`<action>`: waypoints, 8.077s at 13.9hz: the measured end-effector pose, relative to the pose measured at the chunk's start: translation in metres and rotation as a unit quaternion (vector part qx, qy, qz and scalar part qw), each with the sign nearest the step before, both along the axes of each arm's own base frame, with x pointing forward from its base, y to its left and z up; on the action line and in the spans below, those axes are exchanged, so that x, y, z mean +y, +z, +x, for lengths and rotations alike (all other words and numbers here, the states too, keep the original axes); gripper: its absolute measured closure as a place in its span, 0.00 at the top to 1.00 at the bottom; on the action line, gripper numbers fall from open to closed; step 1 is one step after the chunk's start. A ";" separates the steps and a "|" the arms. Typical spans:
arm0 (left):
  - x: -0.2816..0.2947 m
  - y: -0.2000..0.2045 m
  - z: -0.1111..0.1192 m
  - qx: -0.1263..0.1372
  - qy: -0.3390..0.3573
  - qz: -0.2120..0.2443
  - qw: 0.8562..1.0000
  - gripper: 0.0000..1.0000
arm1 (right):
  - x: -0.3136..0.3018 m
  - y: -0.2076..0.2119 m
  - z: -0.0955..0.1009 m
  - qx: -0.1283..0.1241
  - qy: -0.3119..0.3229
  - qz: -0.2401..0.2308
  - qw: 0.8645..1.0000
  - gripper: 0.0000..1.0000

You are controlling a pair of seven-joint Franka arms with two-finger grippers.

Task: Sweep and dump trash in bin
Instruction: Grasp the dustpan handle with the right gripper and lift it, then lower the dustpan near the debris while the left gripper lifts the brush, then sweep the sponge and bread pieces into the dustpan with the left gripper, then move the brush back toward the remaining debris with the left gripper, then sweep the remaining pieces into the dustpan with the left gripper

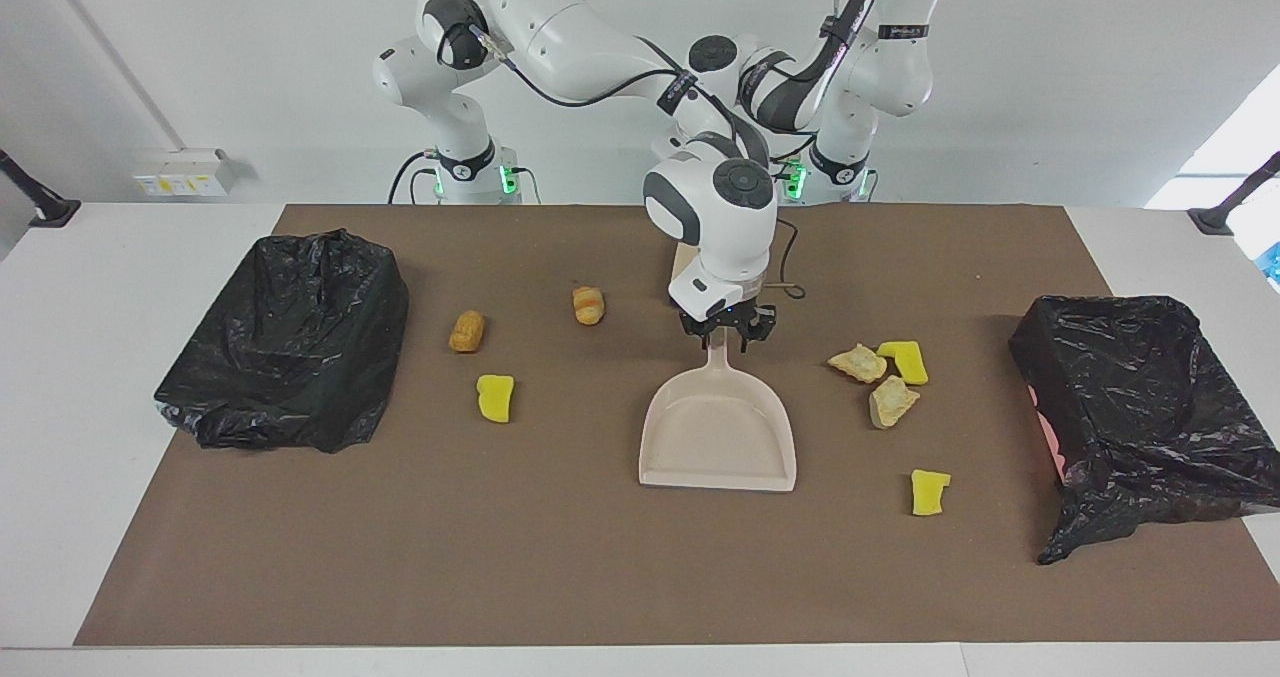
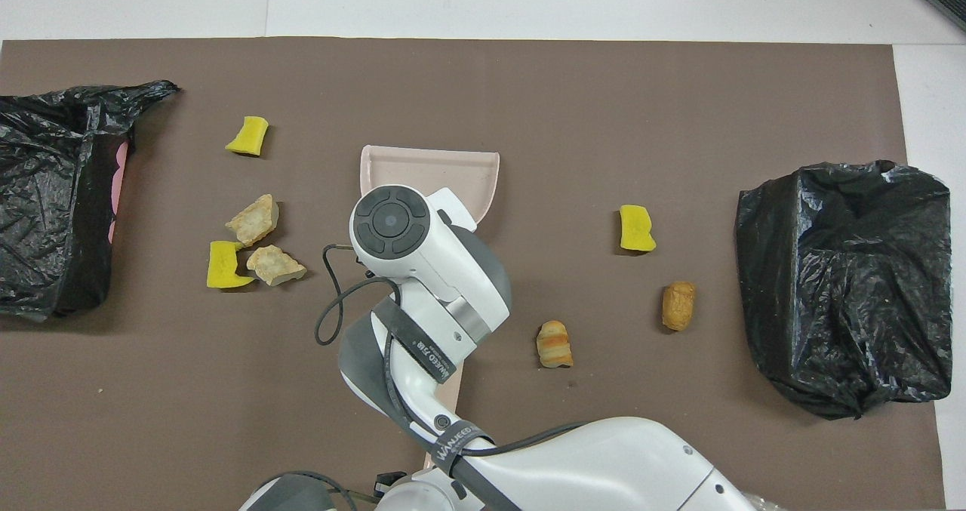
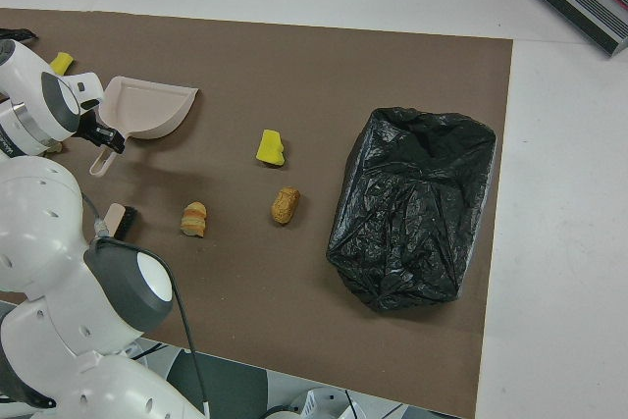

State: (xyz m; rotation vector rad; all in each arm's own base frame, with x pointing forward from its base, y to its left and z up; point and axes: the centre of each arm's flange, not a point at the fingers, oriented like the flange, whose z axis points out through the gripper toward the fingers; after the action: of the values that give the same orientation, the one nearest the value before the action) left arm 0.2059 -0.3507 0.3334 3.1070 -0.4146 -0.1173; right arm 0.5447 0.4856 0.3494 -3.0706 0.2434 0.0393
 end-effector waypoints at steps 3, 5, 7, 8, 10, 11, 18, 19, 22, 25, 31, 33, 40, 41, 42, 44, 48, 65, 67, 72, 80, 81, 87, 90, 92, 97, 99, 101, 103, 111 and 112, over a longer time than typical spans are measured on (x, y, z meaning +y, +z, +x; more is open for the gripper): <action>0.002 -0.001 0.003 0.001 0.004 0.000 1.000 0.27 | 0.000 -0.001 -0.001 0.004 -0.002 0.003 1.000 0.31; 0.002 -0.001 0.003 0.001 0.005 0.001 1.000 0.27 | -0.003 0.001 0.002 0.003 -0.005 0.004 1.000 0.31; 0.002 -0.001 0.004 0.003 0.005 0.003 1.000 0.27 | -0.016 0.012 0.013 -0.004 -0.014 0.008 1.000 0.31; 0.004 0.001 0.006 0.008 0.008 0.009 1.000 0.27 | -0.027 0.024 0.021 -0.011 -0.008 0.013 1.000 0.31; 0.011 0.011 0.025 0.013 0.027 0.020 0.999 0.27 | -0.038 0.044 0.025 -0.023 0.036 0.018 0.999 0.31; 0.015 0.017 0.038 0.010 0.036 0.021 0.999 0.27 | -0.041 0.051 0.021 -0.026 0.072 0.017 0.997 0.31; 0.091 0.032 0.130 0.003 0.041 0.005 0.999 0.27 | -0.087 0.048 0.026 -0.023 0.354 0.004 0.935 0.31; 0.102 0.033 0.140 0.003 0.030 0.002 1.000 0.27 | -0.098 0.046 0.031 -0.018 0.383 0.003 0.923 0.31; 0.137 0.040 0.167 0.000 -0.009 -0.007 1.000 0.27 | -0.130 0.040 0.044 0.002 0.486 -0.008 0.874 0.31; 0.173 0.056 0.197 -0.009 0.002 -0.012 1.000 0.27 | -0.143 0.038 0.049 0.007 0.583 -0.017 0.813 0.31; 0.260 0.073 0.282 -0.038 0.036 0.018 0.998 0.27 | -0.164 0.026 0.053 0.024 0.717 -0.003 0.697 0.31; 0.303 0.067 0.294 -0.031 0.037 0.020 0.999 0.27 | -0.161 0.019 0.047 0.034 0.723 0.000 0.689 0.31; 0.360 0.026 0.282 0.021 0.018 0.021 0.999 0.27 | -0.126 0.009 0.018 0.066 0.756 -0.023 0.651 0.31; 0.347 0.019 0.277 0.028 0.005 0.021 0.999 0.27 | -0.127 0.008 0.018 0.067 0.756 -0.023 0.651 0.31; 0.332 0.013 0.273 0.035 -0.007 0.022 0.999 0.27 | -0.128 0.007 0.018 0.067 0.755 -0.023 0.651 0.31; 0.304 0.009 0.267 0.039 -0.016 0.026 0.999 0.27 | -0.129 0.006 0.018 0.068 0.756 -0.022 0.651 0.31; 0.227 0.008 0.252 0.035 -0.002 0.036 0.999 0.27 | -0.130 0.005 0.020 0.067 0.760 -0.022 0.646 0.31; 0.095 0.063 0.235 -0.002 0.048 -0.027 0.999 0.27 | -0.134 0.001 0.022 0.059 0.765 -0.022 0.640 0.31; 0.134 0.065 0.261 -0.013 0.054 -0.012 0.998 0.27 | -0.134 0.001 0.022 0.059 0.766 -0.022 0.640 0.31; 0.247 0.065 0.325 -0.025 0.050 -0.003 0.998 0.27 | -0.134 0.001 0.022 0.059 0.766 -0.022 0.640 0.31; 0.347 0.037 0.414 -0.035 -0.002 0.063 0.997 0.27 | -0.134 0.001 0.022 0.058 0.766 -0.022 0.640 0.31; 0.351 0.034 0.422 -0.036 -0.006 0.068 0.997 0.27 | -0.134 0.001 0.022 0.058 0.766 -0.022 0.640 0.31; 0.346 0.016 0.429 -0.007 -0.102 0.067 0.992 0.27 | -0.134 0.001 0.022 0.058 0.766 -0.022 0.640 0.31; 0.326 0.011 0.417 0.037 -0.173 0.060 0.982 0.27 | -0.134 0.001 0.022 0.058 0.766 -0.022 0.640 0.31; 0.296 0.015 0.404 0.071 -0.202 0.061 0.975 0.27 | -0.134 0.001 0.022 0.058 0.766 -0.022 0.640 0.31; 0.199 0.006 0.341 0.114 -0.189 0.089 0.971 0.27 | -0.134 0.001 0.022 0.058 0.766 -0.022 0.640 0.31; 0.171 -0.002 0.306 0.121 -0.172 0.092 0.973 0.27 | -0.134 0.001 0.022 0.058 0.766 -0.022 0.640 0.31; 0.142 -0.004 0.276 0.124 -0.157 0.087 0.976 0.27 | -0.134 0.001 0.022 0.058 0.766 -0.022 0.640 0.31; 0.107 0.000 0.253 0.122 -0.156 0.078 0.977 0.27 | -0.134 0.001 0.022 0.058 0.766 -0.022 0.640 0.31; 0.093 0.001 0.250 0.103 -0.002 0.063 0.993 0.27 | -0.134 0.001 0.022 0.058 0.766 -0.022 0.640 0.31; 0.110 0.000 0.258 0.105 0.016 0.061 0.992 0.27 | -0.134 0.001 0.022 0.058 0.766 -0.022 0.640 0.31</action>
State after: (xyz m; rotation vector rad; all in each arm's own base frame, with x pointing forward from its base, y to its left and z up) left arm 0.4643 -0.2411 0.3338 3.1724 -0.3653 -0.4821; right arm 0.5668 0.3516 0.3505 -2.2178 -2.2551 0.2780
